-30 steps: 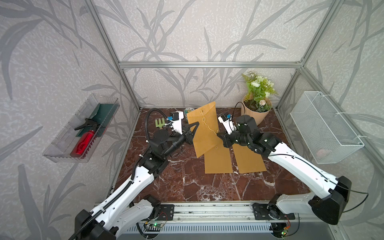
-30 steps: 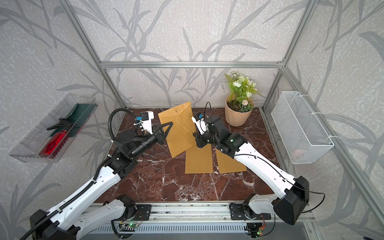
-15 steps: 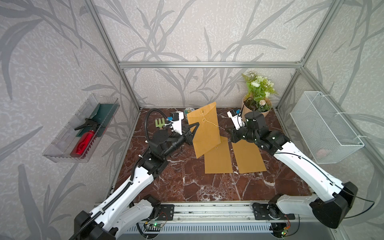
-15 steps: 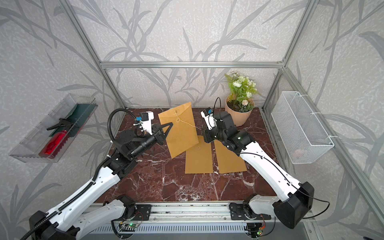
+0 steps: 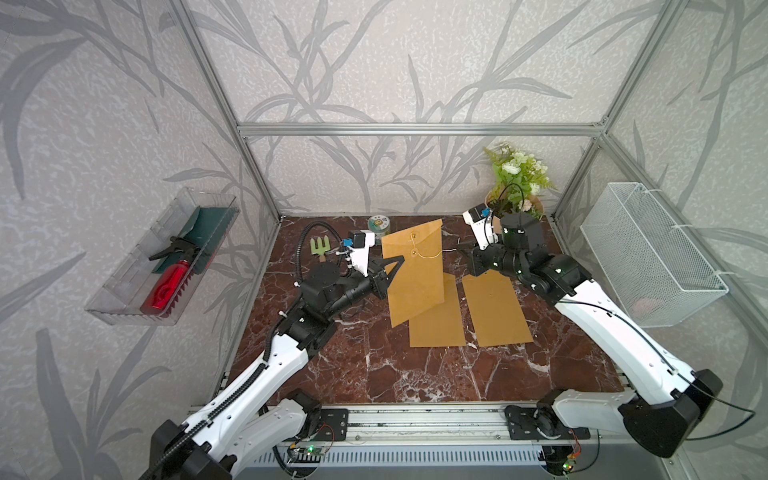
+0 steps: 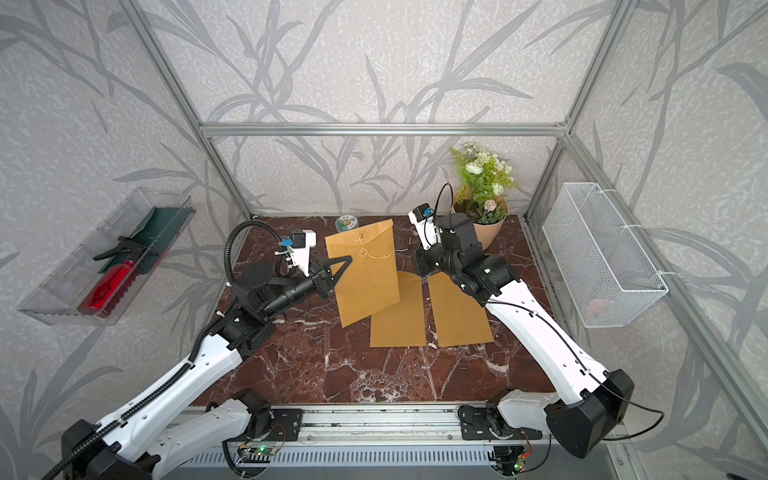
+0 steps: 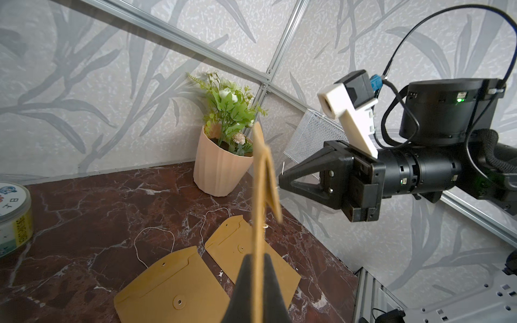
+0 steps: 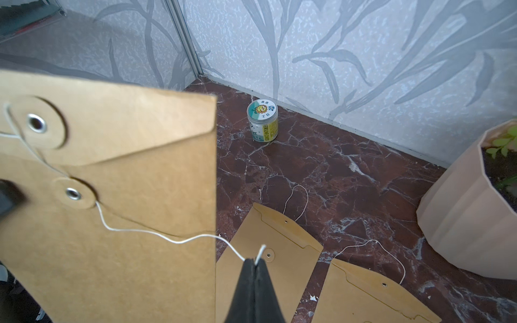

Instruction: Open the file bag

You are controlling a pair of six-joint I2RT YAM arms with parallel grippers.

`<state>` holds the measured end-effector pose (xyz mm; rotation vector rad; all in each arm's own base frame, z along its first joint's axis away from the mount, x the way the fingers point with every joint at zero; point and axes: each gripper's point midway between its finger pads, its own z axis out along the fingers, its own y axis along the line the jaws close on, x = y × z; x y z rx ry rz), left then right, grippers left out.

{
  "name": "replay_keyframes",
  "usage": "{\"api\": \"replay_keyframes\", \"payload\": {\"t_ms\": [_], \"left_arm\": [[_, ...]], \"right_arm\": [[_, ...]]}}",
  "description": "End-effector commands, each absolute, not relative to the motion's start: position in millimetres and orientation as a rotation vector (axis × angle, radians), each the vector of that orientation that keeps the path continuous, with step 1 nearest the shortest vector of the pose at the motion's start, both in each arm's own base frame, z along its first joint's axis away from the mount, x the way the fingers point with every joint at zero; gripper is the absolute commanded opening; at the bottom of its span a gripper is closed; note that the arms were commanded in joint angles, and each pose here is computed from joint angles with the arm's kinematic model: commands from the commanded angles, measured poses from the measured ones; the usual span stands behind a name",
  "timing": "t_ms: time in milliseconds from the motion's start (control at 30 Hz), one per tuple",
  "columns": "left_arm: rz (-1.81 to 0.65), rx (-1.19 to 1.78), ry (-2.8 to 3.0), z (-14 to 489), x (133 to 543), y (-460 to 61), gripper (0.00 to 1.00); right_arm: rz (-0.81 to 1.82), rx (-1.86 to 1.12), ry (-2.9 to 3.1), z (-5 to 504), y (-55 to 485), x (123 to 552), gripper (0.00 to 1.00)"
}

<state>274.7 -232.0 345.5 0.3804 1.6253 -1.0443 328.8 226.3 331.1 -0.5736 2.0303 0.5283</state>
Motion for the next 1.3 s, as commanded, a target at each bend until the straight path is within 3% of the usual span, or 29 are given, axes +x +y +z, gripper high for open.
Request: {"api": "replay_keyframes", "payload": {"t_ms": [0, 800, 1267], "left_arm": [[-1.055, 0.424, 1.614, 342.4, 269.7, -234.8, 0.0], [-1.044, 0.442, 1.647, 324.6, 267.7, -238.9, 0.0], [-1.063, 0.456, 1.65, 319.7, 268.6, -247.6, 0.0]], "right_arm": [[0.527, -0.576, 1.978, 356.2, 221.4, 323.8, 0.0], [0.617, -0.618, 1.896, 397.9, 238.9, 324.0, 0.0], [0.65, -0.712, 1.853, 415.6, 276.5, 324.8, 0.0]]}}
